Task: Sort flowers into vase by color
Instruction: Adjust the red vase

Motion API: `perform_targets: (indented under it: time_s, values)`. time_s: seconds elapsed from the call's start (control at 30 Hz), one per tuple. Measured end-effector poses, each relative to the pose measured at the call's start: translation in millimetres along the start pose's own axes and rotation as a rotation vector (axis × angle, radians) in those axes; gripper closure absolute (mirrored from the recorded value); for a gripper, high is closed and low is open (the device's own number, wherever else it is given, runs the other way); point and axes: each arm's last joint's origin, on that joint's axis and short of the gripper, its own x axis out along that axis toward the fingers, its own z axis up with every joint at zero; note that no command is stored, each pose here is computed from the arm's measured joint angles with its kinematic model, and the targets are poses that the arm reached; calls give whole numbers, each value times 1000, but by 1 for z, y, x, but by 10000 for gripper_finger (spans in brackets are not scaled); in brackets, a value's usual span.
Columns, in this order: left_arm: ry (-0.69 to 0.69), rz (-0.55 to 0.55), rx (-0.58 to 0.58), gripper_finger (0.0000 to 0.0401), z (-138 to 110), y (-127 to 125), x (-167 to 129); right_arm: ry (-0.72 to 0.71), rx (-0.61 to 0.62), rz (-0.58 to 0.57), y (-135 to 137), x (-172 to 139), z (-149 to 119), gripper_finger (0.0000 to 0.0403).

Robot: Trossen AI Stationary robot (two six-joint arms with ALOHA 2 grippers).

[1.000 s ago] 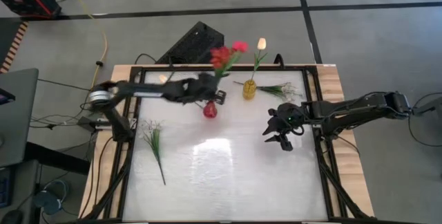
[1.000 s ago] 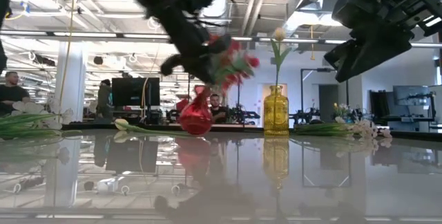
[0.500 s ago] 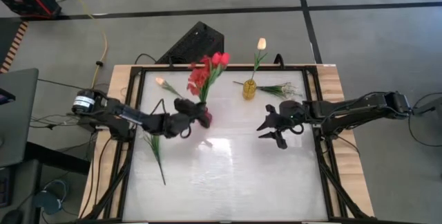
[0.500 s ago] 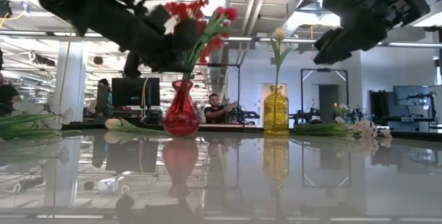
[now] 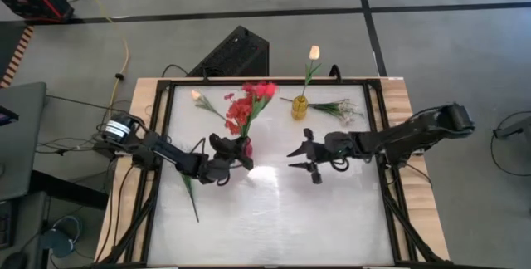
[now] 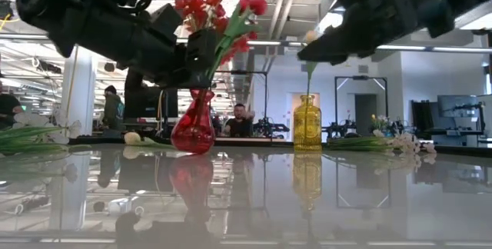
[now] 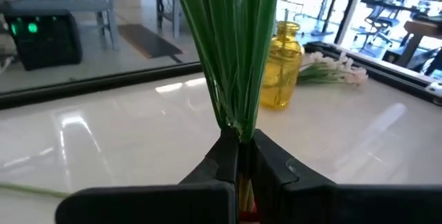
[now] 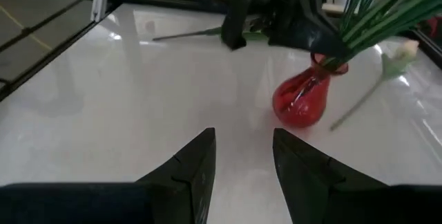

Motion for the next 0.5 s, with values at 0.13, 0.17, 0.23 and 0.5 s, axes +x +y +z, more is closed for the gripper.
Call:
perform_targets:
  time_s: [0.13, 0.17, 0.23, 0.5]
  values:
    - [-34, 29, 28, 401, -2, -4, -11, -49, -15, -3, 1, 22, -10, 232]
    - [-42, 40, 29, 400, -3, -4, -13, -62, -14, -4, 1, 27, -13, 232]
    - [-49, 41, 41, 394, -3, -6, -18, -98, -14, -7, 2, 37, -19, 232]
    - [-43, -3, 105, 353, -4, -10, -29, -107, 19, -6, 3, 82, -42, 232]
